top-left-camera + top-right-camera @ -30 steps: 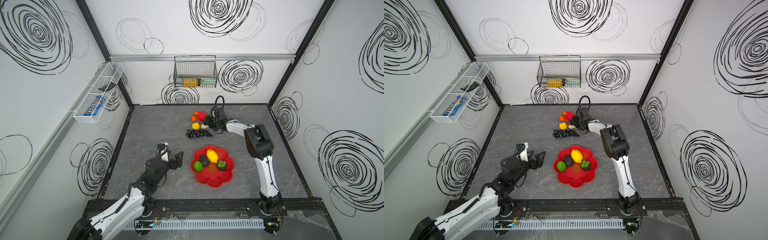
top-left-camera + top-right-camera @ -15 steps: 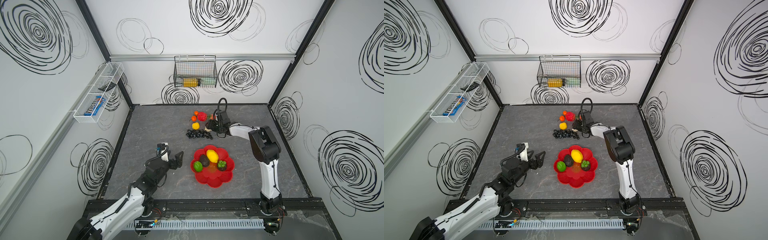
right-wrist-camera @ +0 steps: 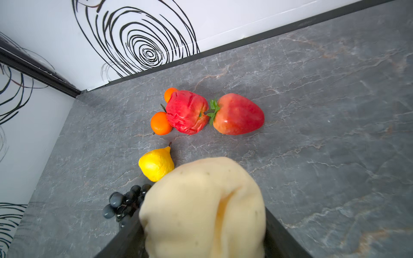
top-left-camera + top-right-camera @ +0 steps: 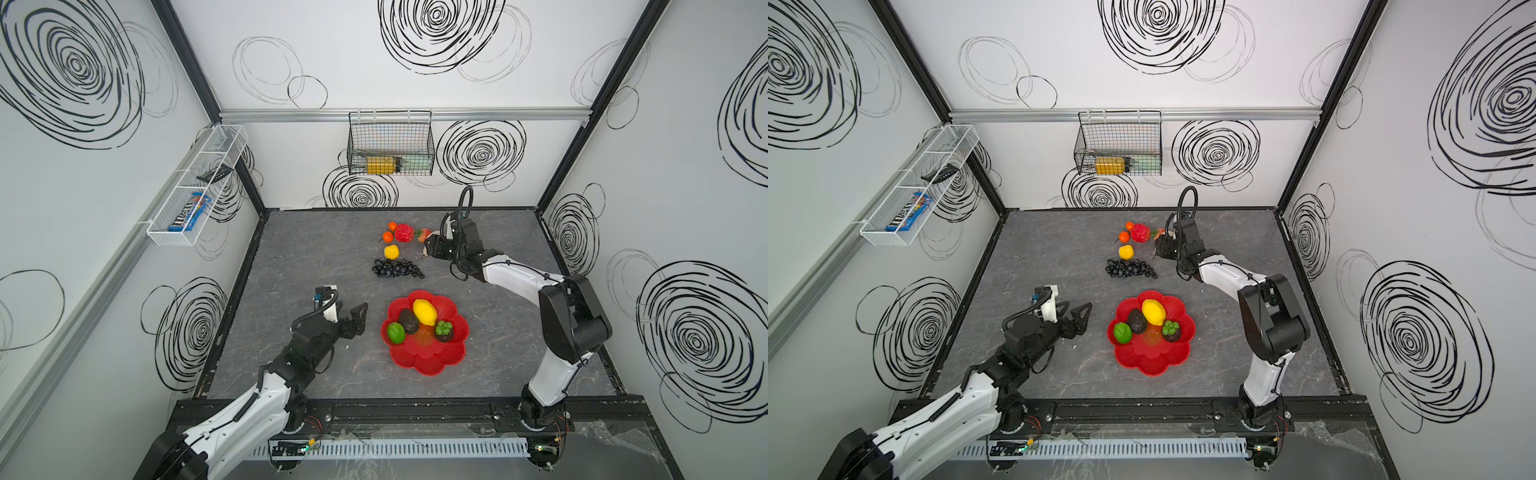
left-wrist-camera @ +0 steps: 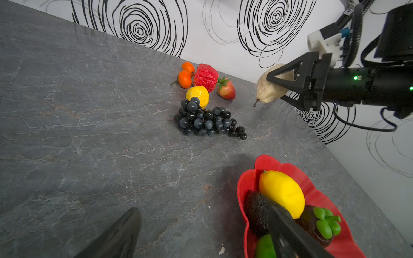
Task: Arrange fruit in a fruit bowl
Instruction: Pick up the fruit from the top-center of the table, then place the fruit in the fruit bowl.
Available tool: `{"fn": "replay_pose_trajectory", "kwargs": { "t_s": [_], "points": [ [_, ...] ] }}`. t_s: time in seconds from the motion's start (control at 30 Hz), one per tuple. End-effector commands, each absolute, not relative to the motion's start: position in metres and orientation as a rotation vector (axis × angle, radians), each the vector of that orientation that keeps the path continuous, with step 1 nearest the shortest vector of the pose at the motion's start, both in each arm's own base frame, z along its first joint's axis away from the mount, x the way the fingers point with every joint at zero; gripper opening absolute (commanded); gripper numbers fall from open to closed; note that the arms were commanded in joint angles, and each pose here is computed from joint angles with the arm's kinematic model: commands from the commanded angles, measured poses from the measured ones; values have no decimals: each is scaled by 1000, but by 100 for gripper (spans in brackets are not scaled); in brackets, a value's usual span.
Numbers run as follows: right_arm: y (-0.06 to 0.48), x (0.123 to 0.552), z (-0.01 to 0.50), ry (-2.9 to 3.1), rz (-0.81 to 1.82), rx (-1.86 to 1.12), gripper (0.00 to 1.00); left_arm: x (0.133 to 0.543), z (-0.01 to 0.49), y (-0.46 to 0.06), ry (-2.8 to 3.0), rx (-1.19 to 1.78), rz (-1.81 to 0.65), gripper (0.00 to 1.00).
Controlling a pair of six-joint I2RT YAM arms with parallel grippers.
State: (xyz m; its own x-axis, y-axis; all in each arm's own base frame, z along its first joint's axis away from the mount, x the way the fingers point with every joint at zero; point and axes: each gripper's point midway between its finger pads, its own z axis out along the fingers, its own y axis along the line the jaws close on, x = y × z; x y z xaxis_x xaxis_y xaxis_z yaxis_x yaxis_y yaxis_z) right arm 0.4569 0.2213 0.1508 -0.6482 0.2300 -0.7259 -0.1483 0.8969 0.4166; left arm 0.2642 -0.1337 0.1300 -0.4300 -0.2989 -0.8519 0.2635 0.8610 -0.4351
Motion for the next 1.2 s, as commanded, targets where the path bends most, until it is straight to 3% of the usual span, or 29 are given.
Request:
{"fn": "replay_pose_trajectory", "kwargs": {
  "t_s": [0.0,0.27,0.47,0.7,1.17],
  "points": [
    [227,439,172,2142,567,-34,69,267,145,-134,1841,-43,-673,93],
    [233,392,185,2137,761,-44,69,265,149,-150,1822,30,-758,92],
    [233,355,189,2161,972,84,70,251,173,-190,1728,195,-890,90],
    [244,317,193,2163,1264,173,68,219,215,-242,1482,426,-832,91],
    [259,262,231,2082,1542,161,67,230,239,-282,1303,513,-855,92]
  ]
}}
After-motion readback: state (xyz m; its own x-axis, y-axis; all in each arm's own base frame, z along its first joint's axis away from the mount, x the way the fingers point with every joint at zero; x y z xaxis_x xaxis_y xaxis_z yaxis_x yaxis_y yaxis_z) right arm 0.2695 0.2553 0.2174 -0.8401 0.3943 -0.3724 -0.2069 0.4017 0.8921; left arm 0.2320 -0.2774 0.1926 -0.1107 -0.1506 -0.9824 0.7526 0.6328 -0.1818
